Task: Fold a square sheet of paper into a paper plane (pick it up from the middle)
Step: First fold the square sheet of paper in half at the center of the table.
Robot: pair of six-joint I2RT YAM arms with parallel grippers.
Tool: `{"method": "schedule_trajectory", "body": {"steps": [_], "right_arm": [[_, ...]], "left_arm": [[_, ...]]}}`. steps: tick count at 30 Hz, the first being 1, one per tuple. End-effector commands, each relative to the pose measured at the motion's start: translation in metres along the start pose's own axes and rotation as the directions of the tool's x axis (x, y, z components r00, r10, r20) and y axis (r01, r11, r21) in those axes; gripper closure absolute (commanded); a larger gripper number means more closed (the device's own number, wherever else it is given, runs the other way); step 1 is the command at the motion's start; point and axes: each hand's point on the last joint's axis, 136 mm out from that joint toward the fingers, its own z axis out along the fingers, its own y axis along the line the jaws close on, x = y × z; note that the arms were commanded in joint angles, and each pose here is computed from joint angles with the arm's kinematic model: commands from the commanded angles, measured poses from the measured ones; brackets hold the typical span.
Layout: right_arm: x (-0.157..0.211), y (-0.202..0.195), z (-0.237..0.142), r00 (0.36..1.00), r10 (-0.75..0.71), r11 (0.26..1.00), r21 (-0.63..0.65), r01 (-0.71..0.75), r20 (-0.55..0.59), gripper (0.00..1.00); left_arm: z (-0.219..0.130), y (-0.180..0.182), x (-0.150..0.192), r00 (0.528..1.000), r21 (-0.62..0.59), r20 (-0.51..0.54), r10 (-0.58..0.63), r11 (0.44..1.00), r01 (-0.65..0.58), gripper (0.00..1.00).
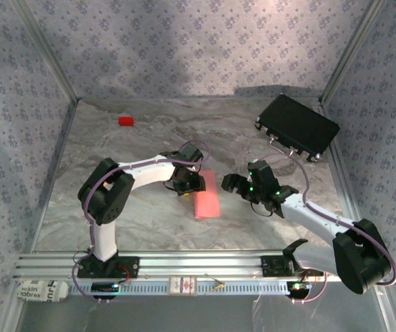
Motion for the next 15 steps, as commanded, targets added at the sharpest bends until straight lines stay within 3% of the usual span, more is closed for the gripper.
{"method": "schedule_trajectory", "body": {"steps": [1,15], "right_arm": [[0.0038,-0.0056,-0.0006,1.000,0.002,1.000,0.022,-0.002,-0.001,0.08],[0.0050,-0.0074,-0.0015,1.000,0.003,1.000,0.024,-0.003,0.001,0.08]], "left_arm": [[0.0447,0.0610,0.0219,0.997,-0.217,-0.070,-0.029,0.976,0.014,0.46],[0.0469,0.0606,0.0227,0.996,-0.217,-0.079,-0.034,0.976,0.016,0.46]]}}
